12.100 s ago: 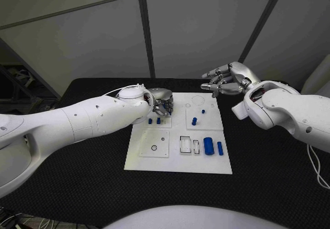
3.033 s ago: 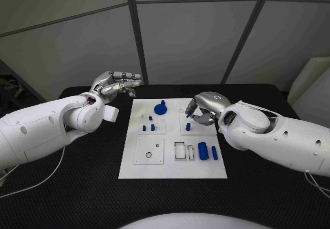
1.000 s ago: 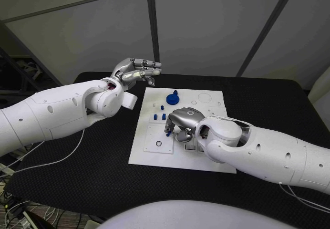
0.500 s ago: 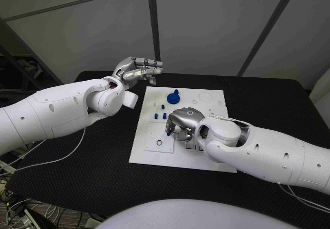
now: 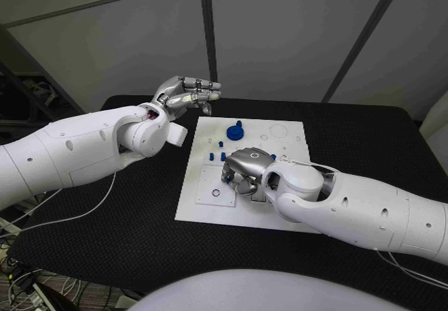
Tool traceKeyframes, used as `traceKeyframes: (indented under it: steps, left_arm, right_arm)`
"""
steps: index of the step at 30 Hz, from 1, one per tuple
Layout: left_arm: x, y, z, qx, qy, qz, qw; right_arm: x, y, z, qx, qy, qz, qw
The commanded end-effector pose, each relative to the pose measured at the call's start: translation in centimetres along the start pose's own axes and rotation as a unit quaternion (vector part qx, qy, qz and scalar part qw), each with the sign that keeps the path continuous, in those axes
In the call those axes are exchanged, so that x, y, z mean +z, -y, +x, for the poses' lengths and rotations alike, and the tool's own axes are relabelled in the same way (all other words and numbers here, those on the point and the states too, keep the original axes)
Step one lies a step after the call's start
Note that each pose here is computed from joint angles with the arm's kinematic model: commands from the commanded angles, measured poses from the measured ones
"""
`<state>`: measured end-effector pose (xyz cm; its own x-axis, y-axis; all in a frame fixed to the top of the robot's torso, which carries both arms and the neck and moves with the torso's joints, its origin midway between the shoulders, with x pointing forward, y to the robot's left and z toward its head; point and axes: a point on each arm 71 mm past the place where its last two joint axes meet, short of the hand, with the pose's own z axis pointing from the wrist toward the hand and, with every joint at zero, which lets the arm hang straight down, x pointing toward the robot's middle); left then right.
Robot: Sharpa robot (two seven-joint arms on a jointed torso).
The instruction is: Assemble the parts on the task board
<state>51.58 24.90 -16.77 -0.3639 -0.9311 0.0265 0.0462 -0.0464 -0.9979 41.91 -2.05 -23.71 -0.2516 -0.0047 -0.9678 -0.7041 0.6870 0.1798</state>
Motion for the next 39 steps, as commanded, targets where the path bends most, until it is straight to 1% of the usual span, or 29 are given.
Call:
traceKeyframes:
  steps: [1, 9, 15, 18, 21, 23, 28, 31, 33, 36, 39]
  left_arm:
    - [0.06, 0.11, 0.16, -0.004, -0.006, 0.001, 1.0]
    - [0.06, 0.08, 0.14, -0.005, -0.006, -0.001, 1.0]
    - [0.04, 0.07, 0.09, -0.005, -0.007, -0.002, 1.0]
    - [0.01, 0.05, -0.01, -0.004, -0.007, -0.002, 1.0]
    - [-0.02, 0.05, -0.11, -0.004, -0.006, -0.002, 1.0]
    - [-0.06, 0.1, -0.22, -0.003, -0.003, 0.0, 1.0]
    - [-0.12, 0.23, -0.4, -0.001, 0.003, 0.009, 1.0]
    - [-0.14, 0.26, -0.44, 0.0, 0.004, 0.011, 1.0]
    - [-0.17, 0.27, -0.46, 0.0, 0.003, 0.011, 1.0]
    - [-0.19, 0.27, -0.48, -0.001, 0.003, 0.012, 1.0]
    - [-0.2, 0.26, -0.48, -0.001, 0.001, 0.011, 1.0]
  right_arm:
    - [0.0, -0.1, 0.4, 0.0, -0.007, -0.004, 1.0]
    - [-0.2, 0.2, -0.1, 0.012, 0.033, -0.002, 0.999]
    - [-0.9, 0.4, -0.6, 0.023, 0.07, -0.006, 0.997]
    - [-2.0, 0.6, -1.1, 0.033, 0.094, -0.011, 0.995]
    - [-3.2, 1.1, -1.4, 0.043, 0.105, -0.009, 0.994]
    - [-4.0, 1.9, -1.8, 0.049, 0.11, 0.003, 0.993]
    - [-5.4, 5.0, -3.7, 0.051, 0.129, 0.048, 0.989]
    - [-6.3, 7.0, -4.9, 0.045, 0.127, 0.078, 0.988]
    - [-6.7, 8.0, -5.3, 0.04, 0.117, 0.093, 0.988]
    - [-7.1, 9.2, -5.5, 0.031, 0.094, 0.114, 0.989]
    - [-7.2, 10.3, -5.4, 0.024, 0.07, 0.131, 0.989]
